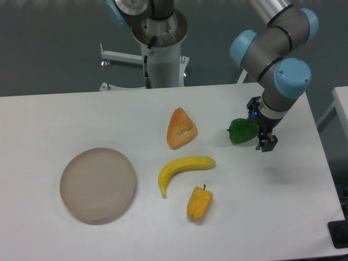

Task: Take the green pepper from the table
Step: 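Move the gripper over the green pepper beside the bread slice, then lower the gripper onto the green pepper and close on it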

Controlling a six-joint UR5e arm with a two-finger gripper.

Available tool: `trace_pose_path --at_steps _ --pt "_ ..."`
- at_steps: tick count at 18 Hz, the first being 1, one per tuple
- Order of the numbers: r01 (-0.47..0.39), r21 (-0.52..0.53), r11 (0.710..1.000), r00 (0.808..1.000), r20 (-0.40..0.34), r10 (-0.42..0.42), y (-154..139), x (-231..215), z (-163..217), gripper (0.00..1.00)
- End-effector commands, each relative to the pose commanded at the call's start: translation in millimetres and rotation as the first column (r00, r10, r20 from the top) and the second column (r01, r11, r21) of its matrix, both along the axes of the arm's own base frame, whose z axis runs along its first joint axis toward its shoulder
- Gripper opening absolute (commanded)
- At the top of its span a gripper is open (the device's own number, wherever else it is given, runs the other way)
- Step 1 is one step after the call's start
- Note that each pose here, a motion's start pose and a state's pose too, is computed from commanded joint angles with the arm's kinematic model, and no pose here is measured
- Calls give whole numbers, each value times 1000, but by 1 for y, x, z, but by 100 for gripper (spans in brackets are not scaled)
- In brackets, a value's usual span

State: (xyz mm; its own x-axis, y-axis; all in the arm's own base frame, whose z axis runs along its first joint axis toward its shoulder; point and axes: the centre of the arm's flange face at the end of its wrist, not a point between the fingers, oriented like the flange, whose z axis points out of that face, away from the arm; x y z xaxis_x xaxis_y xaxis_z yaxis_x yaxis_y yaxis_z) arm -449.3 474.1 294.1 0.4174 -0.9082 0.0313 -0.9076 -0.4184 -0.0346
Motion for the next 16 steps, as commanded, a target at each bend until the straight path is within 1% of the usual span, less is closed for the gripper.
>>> trace_pose_path --at_steps 1,4,8,10,11,12,16 --pt "17 12 1000 1000 -16 -17 -12 -1 -5 100" --pt "30 15 999 1000 -8 -30 -25 -1 -12 100" --pt "27 7 1000 1000 14 -27 -28 7 -21 100" --pt "16 20 1000 999 47 -16 -29 14 -31 100" --pt "8 48 999 997 76 -12 -27 17 -35 100" --pt "5 61 998 996 88 -10 -26 18 -37 100" --pt "8 62 998 995 101 -14 -25 19 -43 100"
